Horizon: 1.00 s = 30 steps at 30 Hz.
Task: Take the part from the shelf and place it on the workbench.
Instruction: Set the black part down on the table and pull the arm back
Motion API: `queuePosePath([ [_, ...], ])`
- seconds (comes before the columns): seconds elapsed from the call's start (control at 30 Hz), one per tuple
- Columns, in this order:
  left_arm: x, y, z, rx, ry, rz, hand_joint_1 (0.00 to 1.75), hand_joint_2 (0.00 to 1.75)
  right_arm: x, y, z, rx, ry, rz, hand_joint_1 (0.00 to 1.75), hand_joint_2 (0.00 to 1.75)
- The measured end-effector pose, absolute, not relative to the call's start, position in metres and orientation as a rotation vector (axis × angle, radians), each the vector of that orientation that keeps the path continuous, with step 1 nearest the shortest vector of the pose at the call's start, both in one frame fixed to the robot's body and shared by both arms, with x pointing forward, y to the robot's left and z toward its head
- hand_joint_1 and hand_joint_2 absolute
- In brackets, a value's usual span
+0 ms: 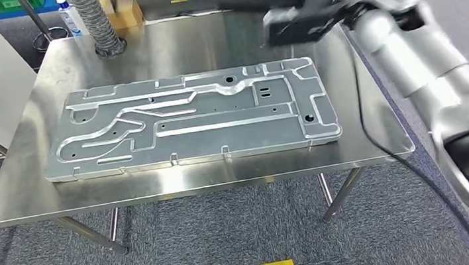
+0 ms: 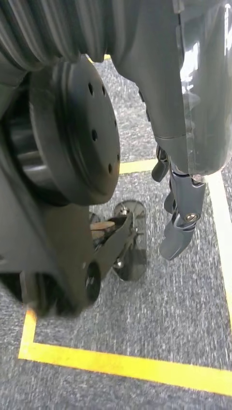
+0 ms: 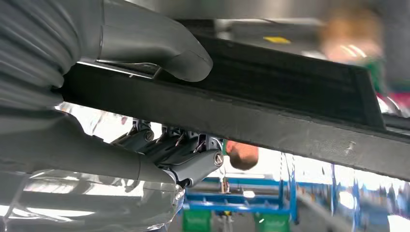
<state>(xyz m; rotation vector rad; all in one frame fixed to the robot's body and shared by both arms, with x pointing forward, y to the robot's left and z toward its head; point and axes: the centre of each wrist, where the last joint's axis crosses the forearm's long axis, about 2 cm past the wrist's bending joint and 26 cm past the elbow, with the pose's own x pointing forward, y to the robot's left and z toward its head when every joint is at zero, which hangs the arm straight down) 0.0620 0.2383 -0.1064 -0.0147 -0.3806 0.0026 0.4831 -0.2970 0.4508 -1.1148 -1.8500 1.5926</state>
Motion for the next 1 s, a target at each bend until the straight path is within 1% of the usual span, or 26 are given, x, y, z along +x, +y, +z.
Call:
queuePosePath([
  [0.07,0.064,0.238,-0.106,-0.015,-0.39,0.007,0.0,1.75,0.492,-0.281,0.426,-1.183,-1.765,1.709,1.38,1.75],
  [0.17,0.066,0.238,-0.106,-0.013,-0.398,0.011,0.0,1.75,0.5,-0.267,0.398,-1.184,-1.695,1.804,1.38,1.75],
  [0.33,0.066,0.237,-0.106,-0.015,-0.399,0.016,0.0,1.75,0.506,-0.263,0.366,-1.098,-1.611,1.827,1.38,1.75],
  [0.47,0.067,0.237,-0.105,-0.02,-0.407,0.016,0.0,1.75,0.508,-0.271,0.348,-1.034,-1.555,1.791,0.0,0.0],
  [0.6,0.066,0.236,-0.106,-0.018,-0.403,0.01,0.0,1.75,0.508,-0.279,0.332,-0.98,-1.508,1.768,0.0,0.0],
  [0.73,0.067,0.235,-0.105,-0.021,-0.408,0.02,0.0,0.0,0.508,-0.281,0.328,-0.943,-1.492,1.748,0.0,0.0],
  [1.0,0.067,0.236,-0.105,-0.013,-0.342,0.033,0.0,0.0,0.509,-0.283,0.323,-0.89,-1.486,1.709,0.0,0.0],
])
